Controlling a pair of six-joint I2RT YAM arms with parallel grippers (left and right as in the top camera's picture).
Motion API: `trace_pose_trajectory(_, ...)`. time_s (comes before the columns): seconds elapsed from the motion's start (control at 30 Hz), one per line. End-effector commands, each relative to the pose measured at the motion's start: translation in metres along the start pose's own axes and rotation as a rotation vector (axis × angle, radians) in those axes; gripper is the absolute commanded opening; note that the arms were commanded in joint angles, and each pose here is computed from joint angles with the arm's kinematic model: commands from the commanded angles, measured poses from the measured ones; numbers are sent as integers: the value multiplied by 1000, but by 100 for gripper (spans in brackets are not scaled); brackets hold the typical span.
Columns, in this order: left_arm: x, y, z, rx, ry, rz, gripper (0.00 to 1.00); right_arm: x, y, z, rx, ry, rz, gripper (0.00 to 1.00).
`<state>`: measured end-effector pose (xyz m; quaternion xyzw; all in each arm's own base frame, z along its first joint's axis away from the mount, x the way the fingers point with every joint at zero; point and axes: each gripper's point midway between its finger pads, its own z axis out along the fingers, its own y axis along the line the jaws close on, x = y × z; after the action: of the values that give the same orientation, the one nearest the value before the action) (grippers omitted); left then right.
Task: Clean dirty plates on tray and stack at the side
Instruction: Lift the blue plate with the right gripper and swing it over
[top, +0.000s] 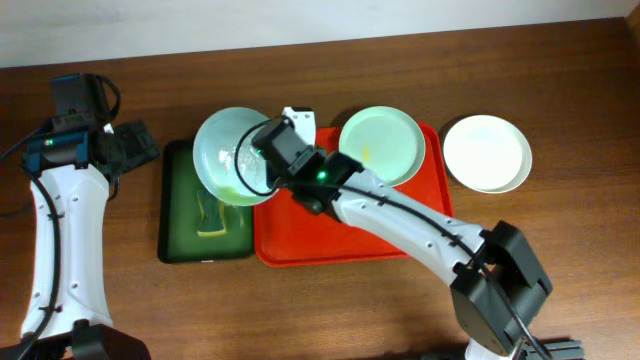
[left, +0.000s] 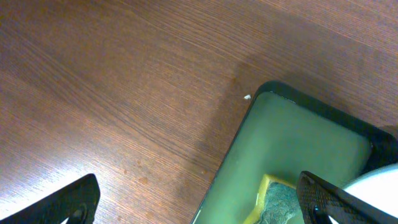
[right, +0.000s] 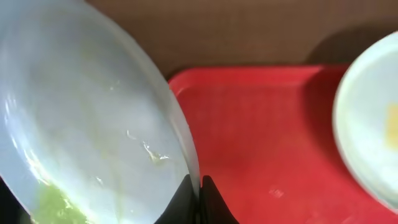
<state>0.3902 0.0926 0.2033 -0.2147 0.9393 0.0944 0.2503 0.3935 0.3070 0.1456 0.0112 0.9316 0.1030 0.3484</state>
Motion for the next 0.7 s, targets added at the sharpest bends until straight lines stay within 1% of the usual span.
trace_pose_trajectory(0.0,-3,3,-4,-5,-14,-20,99,-23,-3,-13,129,-175,-14,4)
trace_pose_trajectory(0.03,-3,3,-4,-5,-14,-20,99,-24,-4,-15,146,-193,-37,4)
trace_pose_trajectory(0.17,-3,3,-4,-5,-14,-20,99,-34,11,-21,144,-247,-228,4)
trace_pose_trajectory(0.33,-3,3,-4,-5,-14,-20,99,-48,29,-39,204,-371,-399,4)
trace_pose_trajectory(0.47,-3,3,-4,-5,-14,-20,99,-56,55,-63,254,-485,-549,4)
trace_pose_trajectory(0.53,-3,3,-4,-5,-14,-20,99,-61,67,-81,317,-552,-649,4)
trace_pose_trajectory(0.67,-3,3,-4,-5,-14,-20,99,-70,77,-104,410,-625,-733,4)
